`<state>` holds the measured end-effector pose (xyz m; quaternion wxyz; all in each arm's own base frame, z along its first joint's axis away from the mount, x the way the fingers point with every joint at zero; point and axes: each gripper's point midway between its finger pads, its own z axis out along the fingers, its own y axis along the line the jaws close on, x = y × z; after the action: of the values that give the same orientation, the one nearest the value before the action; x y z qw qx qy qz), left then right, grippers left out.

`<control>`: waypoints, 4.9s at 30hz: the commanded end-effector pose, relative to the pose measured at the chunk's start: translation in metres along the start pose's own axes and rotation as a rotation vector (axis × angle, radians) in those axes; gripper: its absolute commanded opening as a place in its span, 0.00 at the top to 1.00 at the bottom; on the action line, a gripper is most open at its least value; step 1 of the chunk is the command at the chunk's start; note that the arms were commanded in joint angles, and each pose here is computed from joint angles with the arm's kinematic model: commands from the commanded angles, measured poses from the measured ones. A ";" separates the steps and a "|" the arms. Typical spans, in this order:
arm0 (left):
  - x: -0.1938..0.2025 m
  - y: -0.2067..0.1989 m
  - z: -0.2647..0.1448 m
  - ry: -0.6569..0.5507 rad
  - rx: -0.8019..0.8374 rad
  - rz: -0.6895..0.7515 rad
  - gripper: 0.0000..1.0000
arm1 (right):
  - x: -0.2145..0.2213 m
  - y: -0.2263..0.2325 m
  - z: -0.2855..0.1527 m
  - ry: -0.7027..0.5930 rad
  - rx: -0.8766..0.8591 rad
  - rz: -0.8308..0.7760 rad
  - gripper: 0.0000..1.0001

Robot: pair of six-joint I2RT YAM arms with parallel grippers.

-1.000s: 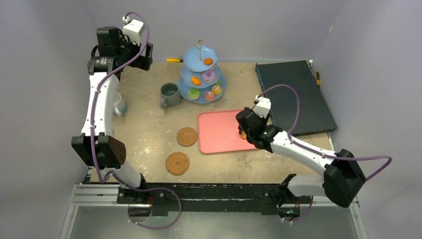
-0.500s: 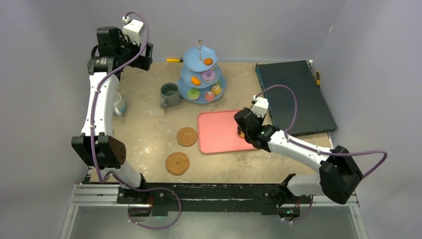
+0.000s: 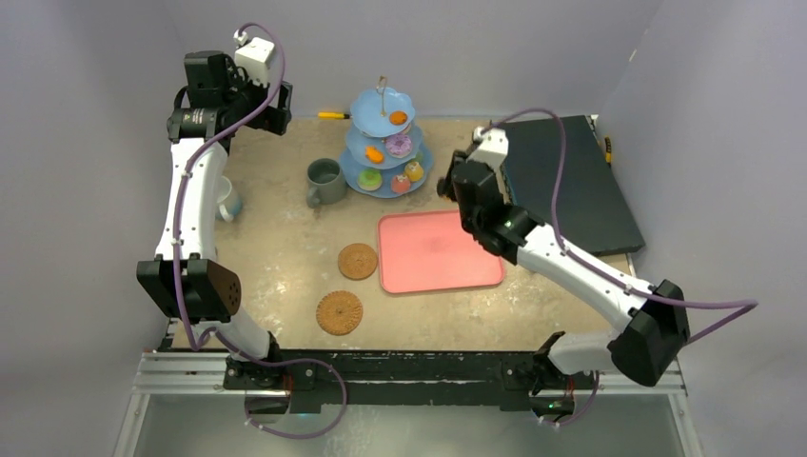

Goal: Serve the afternoon tea

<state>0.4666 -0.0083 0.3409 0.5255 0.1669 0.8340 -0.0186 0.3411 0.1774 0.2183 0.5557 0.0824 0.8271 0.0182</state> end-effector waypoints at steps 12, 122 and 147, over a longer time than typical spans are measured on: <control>-0.011 0.009 -0.015 -0.032 -0.040 0.018 0.01 | -0.202 0.111 0.066 -0.363 -0.236 -0.069 0.58; -0.004 0.010 -0.030 -0.031 -0.053 0.022 0.01 | 0.165 0.013 0.050 0.765 -0.333 -0.466 0.50; -0.002 0.013 -0.029 -0.019 -0.062 0.012 0.01 | 0.100 0.039 0.043 0.531 -0.300 -0.423 0.06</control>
<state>0.4514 0.0044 0.3446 0.5244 0.1573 0.8368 -0.0008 0.3268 0.1985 0.0451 0.2174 -0.1913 0.9571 0.0123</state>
